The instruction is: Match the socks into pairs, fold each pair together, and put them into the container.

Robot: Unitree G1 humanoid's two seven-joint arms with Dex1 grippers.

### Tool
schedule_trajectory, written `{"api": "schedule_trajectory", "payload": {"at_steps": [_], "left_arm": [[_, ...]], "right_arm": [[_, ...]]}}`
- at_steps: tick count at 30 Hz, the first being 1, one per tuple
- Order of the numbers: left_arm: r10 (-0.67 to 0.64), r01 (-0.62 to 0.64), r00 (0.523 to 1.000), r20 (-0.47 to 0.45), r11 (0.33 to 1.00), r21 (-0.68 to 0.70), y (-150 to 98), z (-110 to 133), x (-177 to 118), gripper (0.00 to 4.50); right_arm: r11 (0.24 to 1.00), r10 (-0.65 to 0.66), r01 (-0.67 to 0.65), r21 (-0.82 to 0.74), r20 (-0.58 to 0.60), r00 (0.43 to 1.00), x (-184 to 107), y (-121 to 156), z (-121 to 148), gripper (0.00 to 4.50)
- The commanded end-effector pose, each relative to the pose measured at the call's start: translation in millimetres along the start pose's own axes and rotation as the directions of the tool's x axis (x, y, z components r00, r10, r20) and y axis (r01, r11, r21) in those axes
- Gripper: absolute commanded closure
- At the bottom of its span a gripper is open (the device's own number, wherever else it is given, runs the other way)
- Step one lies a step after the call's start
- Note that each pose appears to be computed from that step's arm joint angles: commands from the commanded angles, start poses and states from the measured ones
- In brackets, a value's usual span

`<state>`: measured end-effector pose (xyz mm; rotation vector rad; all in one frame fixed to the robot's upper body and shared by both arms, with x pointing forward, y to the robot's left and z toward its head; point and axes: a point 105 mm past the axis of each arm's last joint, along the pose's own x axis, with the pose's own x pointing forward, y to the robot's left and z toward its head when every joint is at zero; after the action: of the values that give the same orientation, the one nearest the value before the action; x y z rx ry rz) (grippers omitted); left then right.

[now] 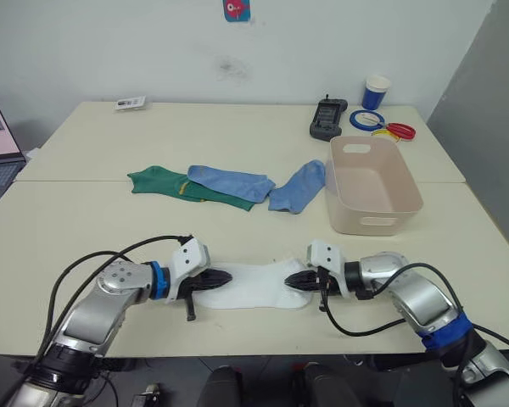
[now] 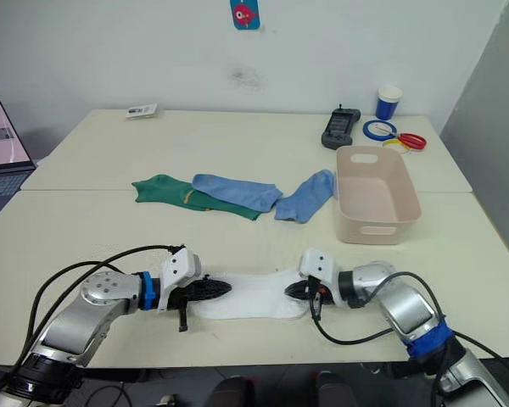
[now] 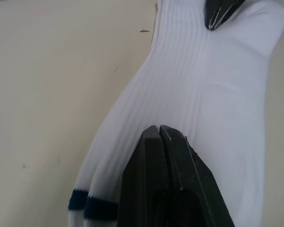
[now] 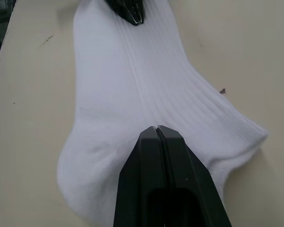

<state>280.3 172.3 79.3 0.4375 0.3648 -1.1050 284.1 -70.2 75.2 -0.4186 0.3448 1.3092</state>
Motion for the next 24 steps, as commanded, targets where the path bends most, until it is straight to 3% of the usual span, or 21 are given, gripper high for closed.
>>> {"api": "schedule_trajectory", "payload": {"at_steps": [1, 5, 12, 15, 18, 24], "left_arm": [[0.056, -0.057, 0.997, -0.043, 0.998, -0.012, 12, -11, -17, 4.48], [0.085, -0.084, 0.996, 0.005, 0.995, -0.049, 20, -5, -26, 4.48], [0.139, -0.129, 0.987, 0.076, 0.983, -0.128, 32, 11, -51, 4.48], [0.203, -0.185, 0.976, 0.082, 0.965, -0.183, 40, 11, -64, 4.48], [0.203, -0.171, 0.976, 0.078, 0.937, -0.304, 35, 5, -70, 3.91], [0.168, -0.129, 0.983, 0.069, 0.911, -0.391, 16, -2, -59, 1.97]], "right_arm": [[0.999, -0.035, 0.035, 0.011, -0.019, 0.999, -16, -6, -7, 4.50], [0.998, -0.049, 0.050, 0.031, -0.021, 0.999, -30, -8, -10, 4.50], [0.988, -0.075, 0.055, 0.141, 0.140, 0.987, -47, -6, 38, 4.50], [0.969, -0.124, 0.088, 0.231, 0.148, 0.981, -55, -9, 42, 4.50], [0.944, -0.166, 0.129, 0.304, 0.098, 0.981, -58, -10, 27, 3.68], [0.909, -0.160, 0.137, 0.393, 0.026, 0.987, -44, -1, 10, 1.60]]}}
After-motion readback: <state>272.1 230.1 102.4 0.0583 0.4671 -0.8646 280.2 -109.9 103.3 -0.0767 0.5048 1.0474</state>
